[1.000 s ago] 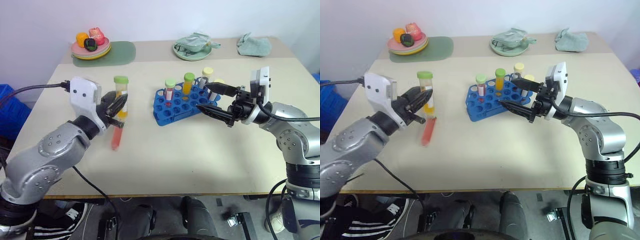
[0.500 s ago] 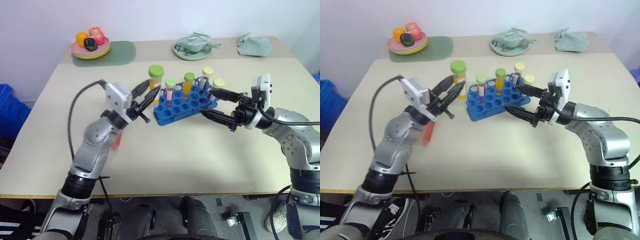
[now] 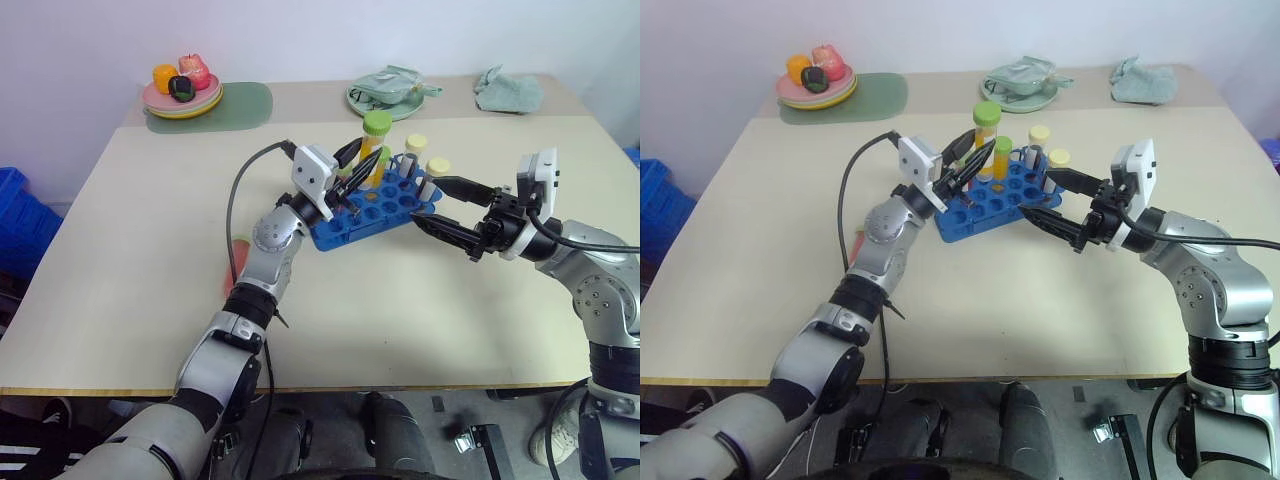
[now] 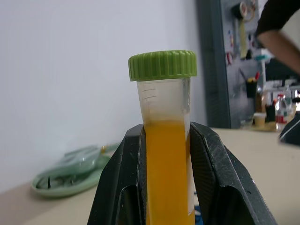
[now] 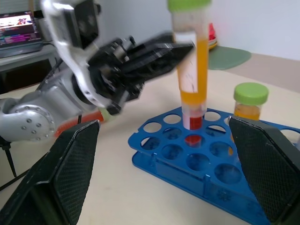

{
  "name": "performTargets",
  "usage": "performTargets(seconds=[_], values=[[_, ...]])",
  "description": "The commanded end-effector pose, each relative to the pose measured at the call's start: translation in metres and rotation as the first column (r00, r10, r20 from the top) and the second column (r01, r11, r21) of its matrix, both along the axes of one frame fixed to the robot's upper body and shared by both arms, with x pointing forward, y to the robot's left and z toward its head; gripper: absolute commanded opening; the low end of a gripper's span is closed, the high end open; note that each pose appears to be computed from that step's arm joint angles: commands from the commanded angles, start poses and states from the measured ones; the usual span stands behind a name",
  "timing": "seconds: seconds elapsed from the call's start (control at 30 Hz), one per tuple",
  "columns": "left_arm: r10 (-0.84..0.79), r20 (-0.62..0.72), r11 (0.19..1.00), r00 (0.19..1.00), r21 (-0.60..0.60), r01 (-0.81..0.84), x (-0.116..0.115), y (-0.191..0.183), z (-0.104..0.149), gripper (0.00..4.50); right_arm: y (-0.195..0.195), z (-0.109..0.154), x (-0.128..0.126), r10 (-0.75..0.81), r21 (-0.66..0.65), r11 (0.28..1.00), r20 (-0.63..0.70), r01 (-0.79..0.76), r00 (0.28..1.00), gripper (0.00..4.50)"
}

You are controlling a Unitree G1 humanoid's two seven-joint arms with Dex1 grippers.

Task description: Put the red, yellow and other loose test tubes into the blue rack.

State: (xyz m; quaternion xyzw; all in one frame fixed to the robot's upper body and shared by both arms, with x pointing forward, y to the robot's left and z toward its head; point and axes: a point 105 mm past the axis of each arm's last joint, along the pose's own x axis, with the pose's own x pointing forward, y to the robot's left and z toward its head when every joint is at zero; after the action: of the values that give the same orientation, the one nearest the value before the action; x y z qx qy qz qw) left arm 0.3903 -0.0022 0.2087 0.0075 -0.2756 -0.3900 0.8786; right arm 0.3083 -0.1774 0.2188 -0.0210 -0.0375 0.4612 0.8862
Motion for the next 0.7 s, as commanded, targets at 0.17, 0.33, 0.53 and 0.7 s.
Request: performTargets(seconds=[0.17, 0.33, 0.53, 0.7], values=[[-0.069, 0.036, 0.998, 0.997, -0.010, 0.069, -0.009, -0.029, 0.000, 0.72, 0.001, 0.016, -0.007, -0.004, 0.008, 1.000, 0.066, 0.004, 0.998, 4.50], [-0.098, 0.041, 0.995, 0.994, 0.016, 0.097, -0.012, -0.043, -0.004, 0.72, 0.003, 0.017, -0.008, -0.008, 0.007, 1.000, 0.070, 0.007, 0.997, 4.50], [-0.078, 0.014, 0.996, 0.997, 0.042, 0.077, -0.006, -0.048, -0.009, 0.72, 0.002, 0.017, -0.012, -0.019, 0.002, 1.000, 0.066, 0.019, 0.998, 4.50], [-0.068, 0.000, 0.997, 0.998, 0.037, 0.068, -0.006, -0.049, -0.013, 0.72, 0.001, 0.017, -0.015, -0.031, 0.002, 1.000, 0.061, 0.031, 0.998, 4.50]])
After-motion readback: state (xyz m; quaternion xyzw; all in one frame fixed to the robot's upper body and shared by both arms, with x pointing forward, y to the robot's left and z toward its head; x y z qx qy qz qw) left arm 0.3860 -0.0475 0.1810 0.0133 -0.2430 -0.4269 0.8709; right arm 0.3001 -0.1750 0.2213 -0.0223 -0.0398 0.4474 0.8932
